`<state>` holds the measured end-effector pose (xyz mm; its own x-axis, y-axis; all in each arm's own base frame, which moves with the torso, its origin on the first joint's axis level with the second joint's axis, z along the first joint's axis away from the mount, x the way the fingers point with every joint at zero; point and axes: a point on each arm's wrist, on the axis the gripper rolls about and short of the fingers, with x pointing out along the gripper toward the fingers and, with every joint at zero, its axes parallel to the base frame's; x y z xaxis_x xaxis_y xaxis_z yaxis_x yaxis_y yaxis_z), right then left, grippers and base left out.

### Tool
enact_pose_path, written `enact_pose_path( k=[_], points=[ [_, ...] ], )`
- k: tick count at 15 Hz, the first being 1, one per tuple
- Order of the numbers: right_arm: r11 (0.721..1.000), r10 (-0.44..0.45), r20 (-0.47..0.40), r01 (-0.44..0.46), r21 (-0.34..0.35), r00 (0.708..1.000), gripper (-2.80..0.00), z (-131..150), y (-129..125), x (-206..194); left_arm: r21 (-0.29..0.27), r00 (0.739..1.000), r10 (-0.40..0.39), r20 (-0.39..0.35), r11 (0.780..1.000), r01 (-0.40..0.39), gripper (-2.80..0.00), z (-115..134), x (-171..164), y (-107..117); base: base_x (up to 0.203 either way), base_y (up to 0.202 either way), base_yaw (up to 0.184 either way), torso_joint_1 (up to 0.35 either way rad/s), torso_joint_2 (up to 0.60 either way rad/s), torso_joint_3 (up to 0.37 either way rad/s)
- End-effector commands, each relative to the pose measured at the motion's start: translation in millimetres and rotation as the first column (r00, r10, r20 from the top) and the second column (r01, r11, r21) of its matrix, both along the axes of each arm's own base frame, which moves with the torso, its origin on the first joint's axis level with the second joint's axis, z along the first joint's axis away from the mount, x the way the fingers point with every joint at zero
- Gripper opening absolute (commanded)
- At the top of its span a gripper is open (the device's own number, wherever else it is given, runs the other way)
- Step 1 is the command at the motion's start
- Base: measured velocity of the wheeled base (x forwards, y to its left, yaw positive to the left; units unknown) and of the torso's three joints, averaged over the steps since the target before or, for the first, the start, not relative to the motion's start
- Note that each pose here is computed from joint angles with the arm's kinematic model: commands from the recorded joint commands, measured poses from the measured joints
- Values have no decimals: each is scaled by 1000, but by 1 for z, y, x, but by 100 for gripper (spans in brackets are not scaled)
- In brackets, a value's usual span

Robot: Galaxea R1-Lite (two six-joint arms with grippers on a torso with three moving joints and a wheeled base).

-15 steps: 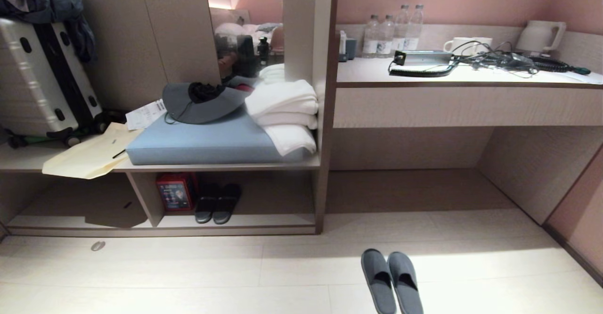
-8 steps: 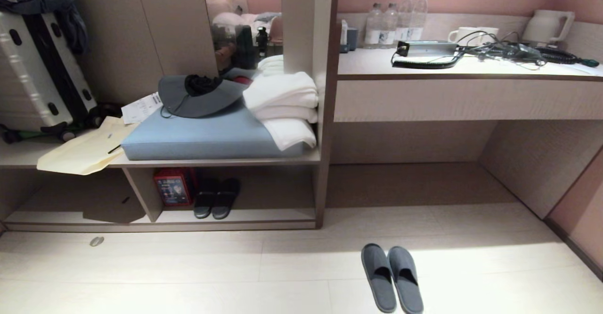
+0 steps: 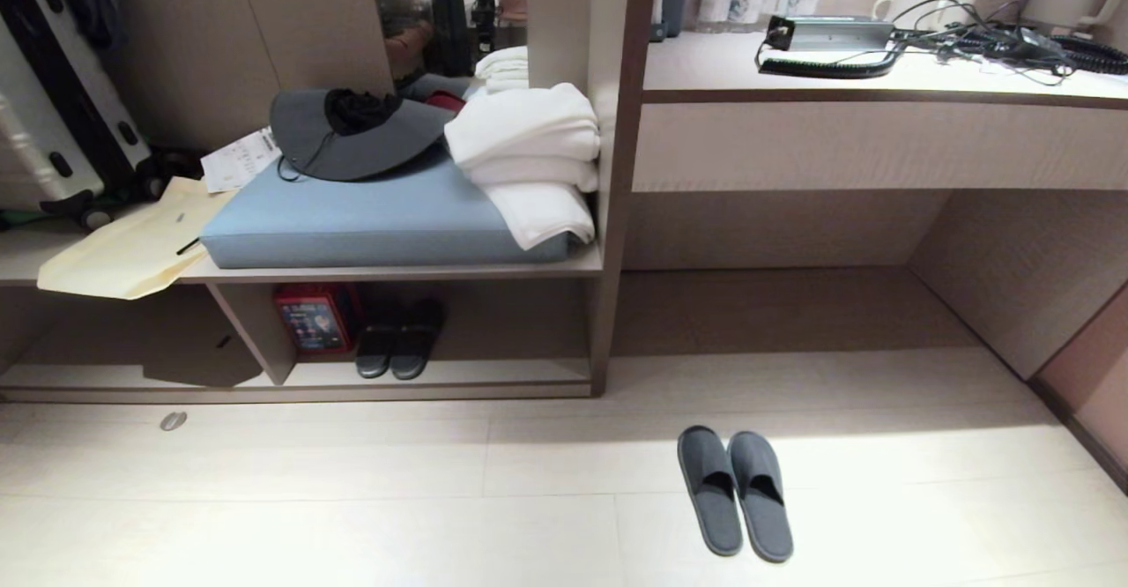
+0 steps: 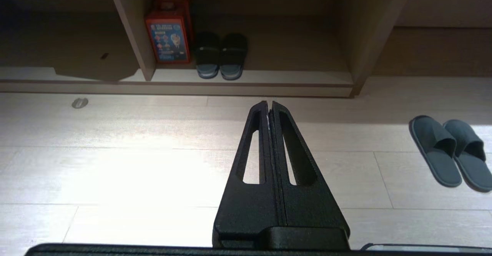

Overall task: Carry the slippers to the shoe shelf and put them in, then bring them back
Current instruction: Pick up the slippers on the floor

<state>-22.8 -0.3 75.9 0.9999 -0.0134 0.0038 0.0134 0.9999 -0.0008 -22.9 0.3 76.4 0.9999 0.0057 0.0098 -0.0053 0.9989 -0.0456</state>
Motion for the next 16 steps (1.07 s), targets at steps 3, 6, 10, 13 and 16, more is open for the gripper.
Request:
enact_pose_path(
  k=[3,6,10,13,16],
  points=[
    [1000,0,1,0,-1,1000,-280,0,0,0,0,1000,0,-1,1000,0,-280,0,0,0,0,0,0,3,2,-199],
    [1000,1,1,-1,-1,1000,-280,0,0,0,0,1000,0,-1,1000,0,-280,0,0,0,0,0,0,4,2,-199],
    [1000,0,1,0,-1,1000,-280,0,0,0,0,1000,0,-2,1000,0,-280,0,0,0,0,0,0,3,-1,-196],
    [1000,0,1,0,-1,1000,-280,0,0,0,0,1000,0,-2,1000,0,-280,0,0,0,0,0,0,4,5,-198],
    [1000,0,1,0,-1,1000,-280,0,0,0,0,1000,0,-2,1000,0,-280,0,0,0,0,0,0,2,2,-196]
  ],
)
